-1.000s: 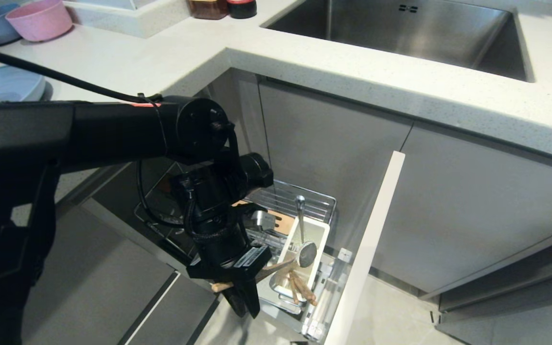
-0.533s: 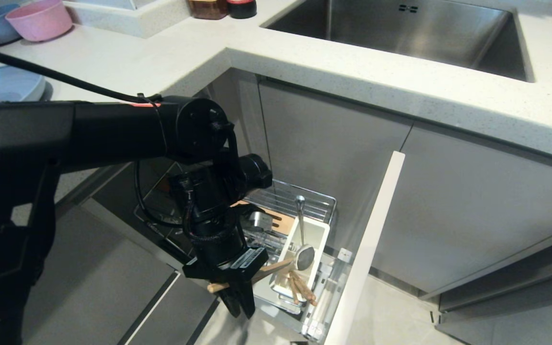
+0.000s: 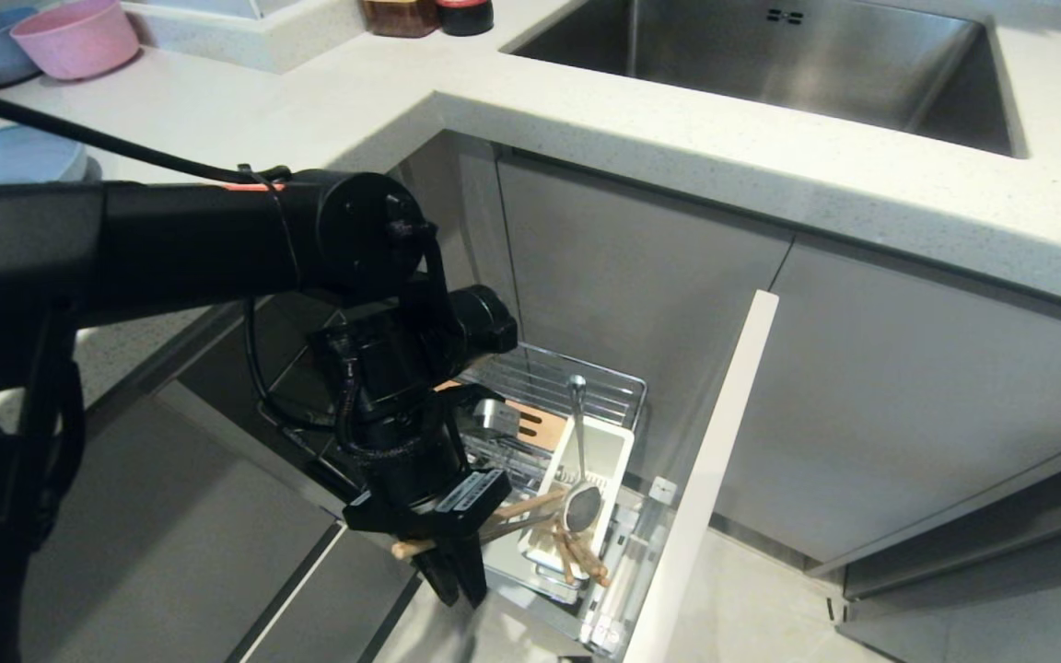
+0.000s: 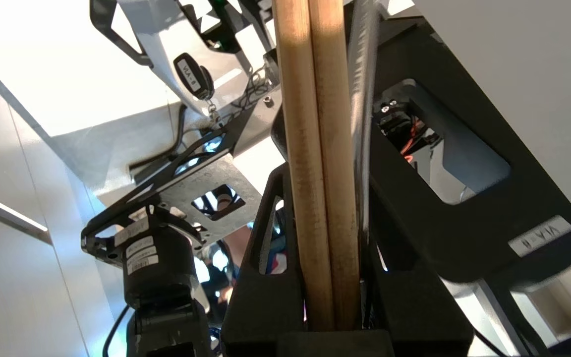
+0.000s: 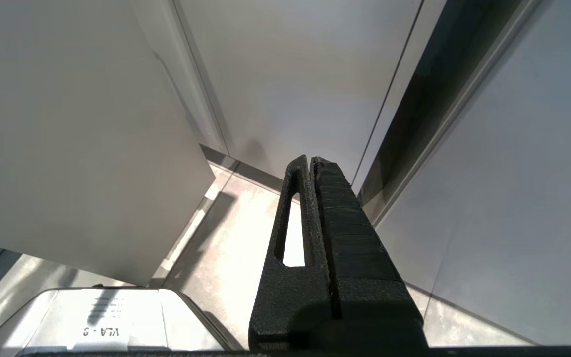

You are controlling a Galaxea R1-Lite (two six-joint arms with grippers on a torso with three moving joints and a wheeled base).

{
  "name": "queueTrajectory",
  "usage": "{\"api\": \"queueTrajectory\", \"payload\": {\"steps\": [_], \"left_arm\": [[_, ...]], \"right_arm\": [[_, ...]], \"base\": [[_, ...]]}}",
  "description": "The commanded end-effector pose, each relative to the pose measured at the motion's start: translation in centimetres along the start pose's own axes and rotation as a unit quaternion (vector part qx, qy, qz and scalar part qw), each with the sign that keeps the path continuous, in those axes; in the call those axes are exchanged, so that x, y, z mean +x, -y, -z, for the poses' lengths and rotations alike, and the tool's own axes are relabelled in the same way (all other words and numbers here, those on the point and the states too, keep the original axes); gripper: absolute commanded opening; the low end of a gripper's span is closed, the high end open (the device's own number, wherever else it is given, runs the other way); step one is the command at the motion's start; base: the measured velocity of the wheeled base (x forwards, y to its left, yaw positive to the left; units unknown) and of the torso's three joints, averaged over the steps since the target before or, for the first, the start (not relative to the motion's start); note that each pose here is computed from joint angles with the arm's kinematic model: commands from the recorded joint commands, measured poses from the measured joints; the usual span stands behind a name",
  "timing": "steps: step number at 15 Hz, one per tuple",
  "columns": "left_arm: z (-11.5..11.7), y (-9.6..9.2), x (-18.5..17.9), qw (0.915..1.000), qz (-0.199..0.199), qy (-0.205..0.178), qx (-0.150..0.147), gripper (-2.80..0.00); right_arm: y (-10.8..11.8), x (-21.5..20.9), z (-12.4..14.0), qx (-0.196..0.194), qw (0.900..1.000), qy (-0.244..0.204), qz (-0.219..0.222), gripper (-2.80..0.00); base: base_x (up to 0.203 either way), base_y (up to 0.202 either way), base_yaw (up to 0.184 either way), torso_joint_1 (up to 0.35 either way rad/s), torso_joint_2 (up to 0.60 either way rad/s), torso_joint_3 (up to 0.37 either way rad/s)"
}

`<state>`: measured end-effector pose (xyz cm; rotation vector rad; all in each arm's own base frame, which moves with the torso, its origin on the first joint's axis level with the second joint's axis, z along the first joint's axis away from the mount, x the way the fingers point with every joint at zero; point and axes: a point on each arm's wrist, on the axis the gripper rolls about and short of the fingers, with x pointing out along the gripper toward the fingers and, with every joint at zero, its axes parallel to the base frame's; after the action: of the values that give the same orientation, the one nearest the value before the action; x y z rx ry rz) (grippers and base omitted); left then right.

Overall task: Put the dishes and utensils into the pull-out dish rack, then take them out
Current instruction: Take the chopsticks out of the cupboard

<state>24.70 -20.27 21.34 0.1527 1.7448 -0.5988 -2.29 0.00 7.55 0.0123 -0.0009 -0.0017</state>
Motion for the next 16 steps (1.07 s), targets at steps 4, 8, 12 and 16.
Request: {"api": "queueTrajectory", "payload": {"steps": [4, 8, 12, 16], "left_arm": [[2.3, 0.4, -2.3, 0.9993, 0.008, 0.036, 0.009, -2.8], [3.1, 0.6, -3.0, 0.9987, 0.01, 0.049, 0.014, -2.8], [3.8, 0.8, -3.6, 0.998, 0.012, 0.059, 0.019, -2.8], [4.9, 0.9, -4.5, 0.9966, 0.015, 0.076, 0.026, -2.8]], "right_arm": [[0.0, 0.0, 0.0, 0.0, 1.0, -0.001, 0.0, -2.8], [0.0, 0.0, 0.0, 0.0, 1.0, -0.001, 0.0, -2.8], [0.0, 0.0, 0.0, 0.0, 1.0, -0.001, 0.0, -2.8], [0.0, 0.0, 0.0, 0.0, 1.0, -0.001, 0.0, -2.8]], "base": [[0.0, 0.0, 0.0, 0.0, 0.0, 0.0], [0.0, 0.0, 0.0, 0.0, 0.0, 0.0], [0.0, 0.0, 0.0, 0.0, 0.0, 0.0], [0.0, 0.0, 0.0, 0.0, 0.0, 0.0]]}}
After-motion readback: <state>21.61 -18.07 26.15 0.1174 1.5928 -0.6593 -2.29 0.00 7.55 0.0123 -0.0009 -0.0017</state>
